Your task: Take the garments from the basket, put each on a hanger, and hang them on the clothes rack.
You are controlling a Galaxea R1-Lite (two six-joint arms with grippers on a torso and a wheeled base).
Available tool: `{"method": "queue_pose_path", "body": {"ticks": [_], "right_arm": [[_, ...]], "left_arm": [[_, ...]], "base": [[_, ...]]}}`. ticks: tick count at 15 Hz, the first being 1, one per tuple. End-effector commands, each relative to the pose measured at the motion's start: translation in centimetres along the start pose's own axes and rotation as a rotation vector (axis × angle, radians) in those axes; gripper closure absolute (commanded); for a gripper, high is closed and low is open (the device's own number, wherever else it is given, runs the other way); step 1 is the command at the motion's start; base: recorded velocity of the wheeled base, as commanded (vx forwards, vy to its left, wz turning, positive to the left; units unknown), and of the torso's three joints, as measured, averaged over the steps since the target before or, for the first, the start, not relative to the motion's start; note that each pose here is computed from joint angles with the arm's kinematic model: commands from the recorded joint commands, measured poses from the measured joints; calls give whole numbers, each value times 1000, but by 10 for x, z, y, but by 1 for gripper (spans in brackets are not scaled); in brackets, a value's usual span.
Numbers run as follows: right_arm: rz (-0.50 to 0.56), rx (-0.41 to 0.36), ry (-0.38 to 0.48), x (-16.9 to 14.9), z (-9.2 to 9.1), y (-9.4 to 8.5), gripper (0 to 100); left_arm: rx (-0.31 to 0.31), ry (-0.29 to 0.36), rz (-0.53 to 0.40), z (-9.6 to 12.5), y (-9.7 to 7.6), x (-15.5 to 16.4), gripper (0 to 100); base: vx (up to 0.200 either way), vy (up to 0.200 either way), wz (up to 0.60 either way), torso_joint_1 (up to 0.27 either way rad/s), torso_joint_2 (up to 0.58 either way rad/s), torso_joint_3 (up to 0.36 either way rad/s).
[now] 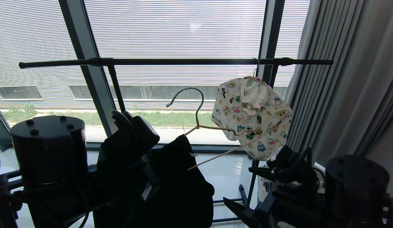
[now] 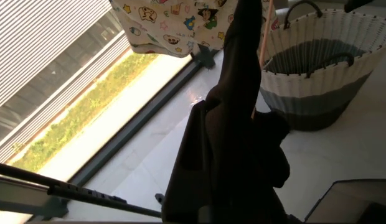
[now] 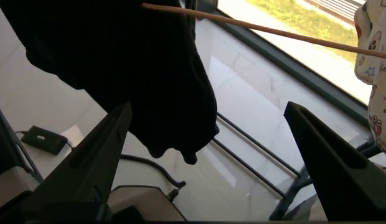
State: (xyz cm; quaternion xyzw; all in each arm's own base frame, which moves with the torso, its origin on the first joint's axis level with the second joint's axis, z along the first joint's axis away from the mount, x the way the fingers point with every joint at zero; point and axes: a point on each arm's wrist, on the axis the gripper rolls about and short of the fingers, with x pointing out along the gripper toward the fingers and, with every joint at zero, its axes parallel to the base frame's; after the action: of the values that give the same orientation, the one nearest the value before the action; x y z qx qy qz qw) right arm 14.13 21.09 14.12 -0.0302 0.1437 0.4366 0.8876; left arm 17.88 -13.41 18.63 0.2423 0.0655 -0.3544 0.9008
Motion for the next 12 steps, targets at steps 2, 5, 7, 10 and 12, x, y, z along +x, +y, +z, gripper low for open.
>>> {"method": "queue_pose_path", "body": {"ticks": [2, 5, 7, 10, 12], "right_arm": [[-101, 77, 40, 43, -15, -1, 0], [-137, 88, 38, 51, -16, 1, 0], [-138, 84, 54, 59, -21, 4, 0], [-204, 75, 85, 67, -31, 1, 0], [-314, 69, 96, 70, -37, -9, 0]], "left_arm": [[2, -21, 8, 5, 2, 0, 100], [1, -30, 11, 8, 3, 1, 100], [5, -46, 1, 12, 1, 1, 100], [10, -57, -16, 15, -3, 1, 100], [11, -55, -11, 15, -2, 1, 100]], "base": [[0, 0, 0, 0, 0, 0], [0, 0, 0, 0, 0, 0], [0, 0, 0, 0, 0, 0], [0, 0, 0, 0, 0, 0], [0, 0, 0, 0, 0, 0]]}}
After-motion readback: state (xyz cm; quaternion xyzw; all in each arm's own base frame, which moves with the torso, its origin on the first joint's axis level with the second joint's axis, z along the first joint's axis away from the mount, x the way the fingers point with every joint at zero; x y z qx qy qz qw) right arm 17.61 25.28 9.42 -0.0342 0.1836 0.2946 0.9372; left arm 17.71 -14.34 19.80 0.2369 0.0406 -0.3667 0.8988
